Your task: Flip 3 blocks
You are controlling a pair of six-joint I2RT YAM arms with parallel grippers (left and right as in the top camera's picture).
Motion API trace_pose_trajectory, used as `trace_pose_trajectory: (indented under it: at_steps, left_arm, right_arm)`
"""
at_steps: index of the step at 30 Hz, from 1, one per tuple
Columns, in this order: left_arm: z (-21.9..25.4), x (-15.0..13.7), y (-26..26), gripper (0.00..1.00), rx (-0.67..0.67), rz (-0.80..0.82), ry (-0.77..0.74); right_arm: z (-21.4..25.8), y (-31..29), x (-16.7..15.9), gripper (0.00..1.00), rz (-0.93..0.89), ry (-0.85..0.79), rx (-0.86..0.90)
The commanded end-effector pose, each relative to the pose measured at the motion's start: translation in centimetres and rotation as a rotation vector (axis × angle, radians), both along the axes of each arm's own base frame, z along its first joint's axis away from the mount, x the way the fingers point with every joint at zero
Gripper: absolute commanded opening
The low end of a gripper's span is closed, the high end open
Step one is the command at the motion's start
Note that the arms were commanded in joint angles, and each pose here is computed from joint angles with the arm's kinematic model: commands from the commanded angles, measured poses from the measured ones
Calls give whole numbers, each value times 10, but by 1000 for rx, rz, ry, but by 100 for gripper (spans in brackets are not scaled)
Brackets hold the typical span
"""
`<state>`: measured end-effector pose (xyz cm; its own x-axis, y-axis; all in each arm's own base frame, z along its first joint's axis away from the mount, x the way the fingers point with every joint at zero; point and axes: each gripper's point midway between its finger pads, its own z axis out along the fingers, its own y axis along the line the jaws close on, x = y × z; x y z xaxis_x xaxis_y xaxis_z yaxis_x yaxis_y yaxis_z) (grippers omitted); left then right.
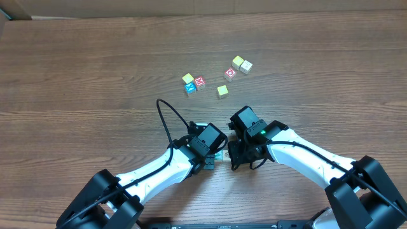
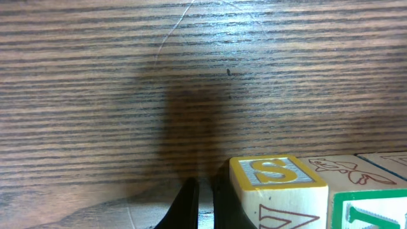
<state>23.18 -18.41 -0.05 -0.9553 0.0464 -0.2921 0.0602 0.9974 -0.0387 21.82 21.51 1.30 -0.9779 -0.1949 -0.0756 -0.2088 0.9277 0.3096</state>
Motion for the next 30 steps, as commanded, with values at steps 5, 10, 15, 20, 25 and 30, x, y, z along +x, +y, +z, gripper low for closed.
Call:
trace_pose_trajectory:
  at_steps: [5, 10, 15, 20, 25, 30]
  left_arm:
    - [1, 1, -11, 4, -21, -68, 2]
    - [1, 1, -11, 4, -15, -85, 1]
    - [2, 3, -12, 4, -8, -126, -7]
    - [2, 4, -13, 4, -6, -146, -14]
    - [4, 7, -17, 4, -7, -187, -35]
    - [5, 10, -20, 4, -5, -227, -53]
  right_arm:
    - [6, 12, -11, 4, -155, 93, 57]
    - [7, 15, -13, 4, -221, 134, 71]
    - [9, 18, -16, 4, -238, 160, 89]
    - [9, 19, -17, 4, -270, 176, 85]
    - [9, 23, -19, 4, -306, 187, 83]
    - [8, 23, -20, 4, -337, 197, 79]
